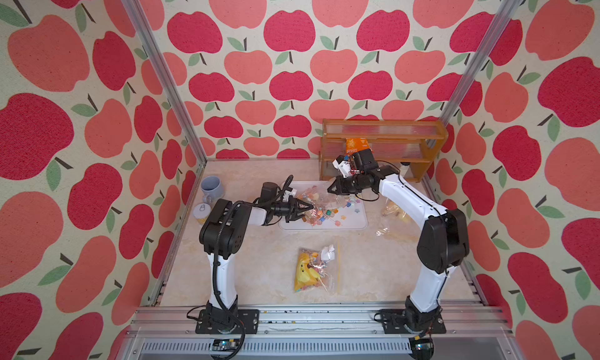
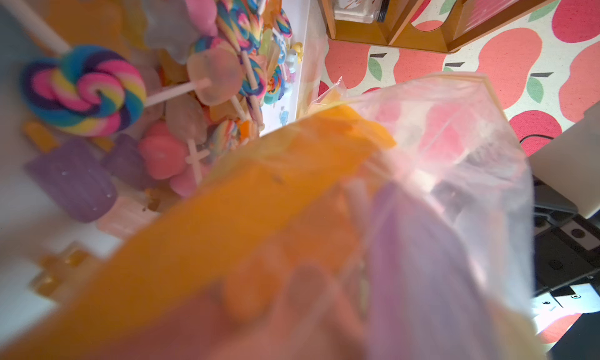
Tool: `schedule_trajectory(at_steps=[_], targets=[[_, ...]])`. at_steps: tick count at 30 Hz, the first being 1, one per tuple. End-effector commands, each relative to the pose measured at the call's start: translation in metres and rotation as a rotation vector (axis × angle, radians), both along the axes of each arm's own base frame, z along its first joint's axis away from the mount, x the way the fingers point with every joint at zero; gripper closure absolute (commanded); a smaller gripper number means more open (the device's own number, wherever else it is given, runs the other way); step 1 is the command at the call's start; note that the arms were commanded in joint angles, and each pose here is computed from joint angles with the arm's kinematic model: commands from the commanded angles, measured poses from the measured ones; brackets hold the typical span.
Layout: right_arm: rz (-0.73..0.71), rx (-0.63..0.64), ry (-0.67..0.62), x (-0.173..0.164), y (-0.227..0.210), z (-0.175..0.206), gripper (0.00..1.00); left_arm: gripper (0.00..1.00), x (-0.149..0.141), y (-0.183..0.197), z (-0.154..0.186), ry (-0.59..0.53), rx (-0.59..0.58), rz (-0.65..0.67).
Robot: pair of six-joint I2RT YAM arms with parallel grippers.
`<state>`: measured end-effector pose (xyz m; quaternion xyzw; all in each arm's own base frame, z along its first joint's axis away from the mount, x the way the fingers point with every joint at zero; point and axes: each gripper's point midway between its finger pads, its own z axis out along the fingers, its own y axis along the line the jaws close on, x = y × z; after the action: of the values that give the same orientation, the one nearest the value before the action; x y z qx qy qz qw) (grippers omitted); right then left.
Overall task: Pour candies out of the ziploc bag
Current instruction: 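Pour the candies out of the ziploc bag onto the tray.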
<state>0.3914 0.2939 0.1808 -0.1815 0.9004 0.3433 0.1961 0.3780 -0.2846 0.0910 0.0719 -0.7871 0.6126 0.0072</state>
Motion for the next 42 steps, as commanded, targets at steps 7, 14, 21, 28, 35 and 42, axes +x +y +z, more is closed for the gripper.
schedule_trajectory(at_steps=[7, 14, 21, 28, 35, 42], targets=[[-0.072, -0.032, 0.023, 0.030, -0.025, -0.035, 1.00, 1.00, 0.002, 0.005, 0.017, -0.007, 0.050, -0.031], [-0.088, -0.059, 0.049, 0.042, -0.032, -0.060, 1.00, 1.00, 0.004, 0.006, 0.033, -0.022, 0.071, -0.050], [-0.100, -0.065, 0.068, 0.049, -0.034, -0.077, 1.00, 1.00, 0.006, 0.006, 0.047, -0.031, 0.090, -0.065], [-0.108, -0.081, 0.082, 0.052, -0.036, -0.093, 1.00, 1.00, 0.011, 0.012, 0.062, -0.035, 0.110, -0.070], [-0.118, -0.080, 0.092, 0.054, -0.035, -0.103, 1.00, 1.00, 0.015, 0.017, 0.082, -0.045, 0.140, -0.092], [-0.117, -0.047, 0.098, 0.055, -0.029, -0.104, 1.00, 1.00, 0.017, 0.026, 0.086, -0.039, 0.152, -0.090]])
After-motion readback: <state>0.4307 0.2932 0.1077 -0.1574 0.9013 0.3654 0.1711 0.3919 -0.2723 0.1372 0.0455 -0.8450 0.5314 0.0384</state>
